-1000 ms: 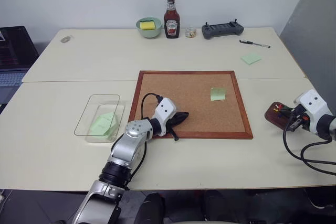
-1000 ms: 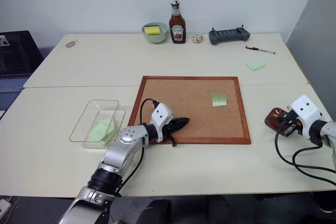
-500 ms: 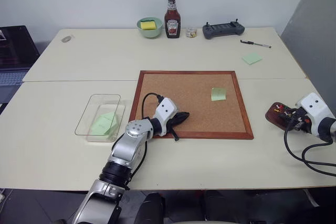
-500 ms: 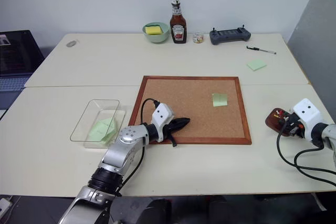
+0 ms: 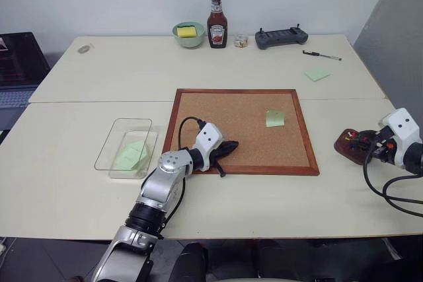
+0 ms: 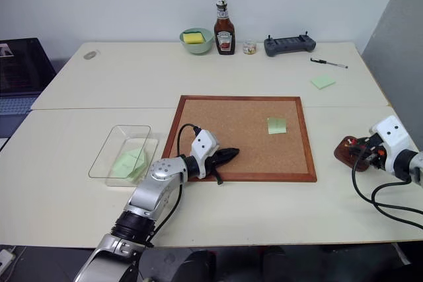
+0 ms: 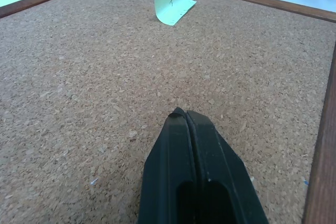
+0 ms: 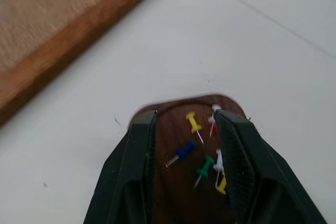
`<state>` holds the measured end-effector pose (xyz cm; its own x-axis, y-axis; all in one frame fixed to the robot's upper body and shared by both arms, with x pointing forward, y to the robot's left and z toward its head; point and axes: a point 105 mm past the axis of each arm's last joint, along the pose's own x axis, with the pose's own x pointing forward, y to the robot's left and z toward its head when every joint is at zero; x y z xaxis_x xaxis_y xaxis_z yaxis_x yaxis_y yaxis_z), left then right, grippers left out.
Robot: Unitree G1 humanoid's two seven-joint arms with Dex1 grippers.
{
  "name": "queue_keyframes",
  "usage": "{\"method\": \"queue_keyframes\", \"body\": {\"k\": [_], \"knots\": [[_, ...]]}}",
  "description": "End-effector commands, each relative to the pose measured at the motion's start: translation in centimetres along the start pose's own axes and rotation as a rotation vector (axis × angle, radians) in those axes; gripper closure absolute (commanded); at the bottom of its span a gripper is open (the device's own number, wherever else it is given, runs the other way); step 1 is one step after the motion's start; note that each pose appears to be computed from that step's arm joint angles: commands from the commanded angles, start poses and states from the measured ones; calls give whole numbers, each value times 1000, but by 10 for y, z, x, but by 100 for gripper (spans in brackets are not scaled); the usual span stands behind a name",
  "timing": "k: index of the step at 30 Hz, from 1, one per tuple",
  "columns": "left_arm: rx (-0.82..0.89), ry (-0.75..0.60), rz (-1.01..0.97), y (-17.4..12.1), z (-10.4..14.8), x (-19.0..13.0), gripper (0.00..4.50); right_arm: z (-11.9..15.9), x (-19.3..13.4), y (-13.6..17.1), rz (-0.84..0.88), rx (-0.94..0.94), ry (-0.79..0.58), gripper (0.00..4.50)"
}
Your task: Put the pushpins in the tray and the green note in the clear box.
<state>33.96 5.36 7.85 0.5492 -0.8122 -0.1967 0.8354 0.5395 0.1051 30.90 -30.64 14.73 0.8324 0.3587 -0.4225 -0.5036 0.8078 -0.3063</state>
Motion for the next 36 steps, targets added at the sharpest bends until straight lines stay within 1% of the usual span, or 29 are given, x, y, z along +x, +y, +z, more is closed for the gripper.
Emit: {"method": "queue_keyframes", "body": {"k": [1, 2, 3, 4, 5, 6, 10, 12, 13, 14, 19, 20, 21, 24, 30, 36], "knots": [[-33, 26, 9, 1, -8, 1, 431, 43, 0, 27, 129, -49, -148, 268], [-24, 23, 16, 3, -7, 0, 413, 48, 2, 34, 154, -53, -166, 268], [-28, 13, 15, 3, -4, 0, 412, 54, 6, 44, 180, -54, -189, 268], [-32, 6, 13, 4, -3, 0, 389, 57, 8, 51, 195, -54, -203, 268], [-35, -3, 13, 4, -1, 0, 378, 60, 10, 56, 207, -52, -213, 268], [-34, -10, 17, 5, 1, -1, 352, 63, 12, 61, 217, -50, -222, 268], [5, -55, 62, 12, 12, -4, 279, 69, 20, 85, 277, -38, -256, 268], [30, -71, 75, 15, 18, -5, 241, 69, 22, 88, 279, -35, -256, 268], [54, -83, 82, 17, 23, -7, 211, 69, 23, 89, 280, -35, -256, 268], [76, -95, 87, 18, 28, -8, 197, 69, 23, 90, 281, -34, -257, 268], [153, -174, 83, 26, 63, -9, 87, 64, 24, 93, 284, -28, -254, 268], [163, -183, 79, 27, 67, -8, 79, 64, 24, 94, 284, -28, -253, 268], [171, -187, 72, 29, 71, -6, 51, 63, 24, 94, 281, -26, -252, 268], [188, -173, 26, 31, 74, 2, 2, 64, 23, 94, 271, -24, -250, 268], [189, -139, -39, 35, 65, 27, 2, 65, 18, 96, 256, -19, -249, 268], [175, -147, -41, 42, 74, 55, 2, 67, 12, 100, 236, -13, -254, 268]]}}
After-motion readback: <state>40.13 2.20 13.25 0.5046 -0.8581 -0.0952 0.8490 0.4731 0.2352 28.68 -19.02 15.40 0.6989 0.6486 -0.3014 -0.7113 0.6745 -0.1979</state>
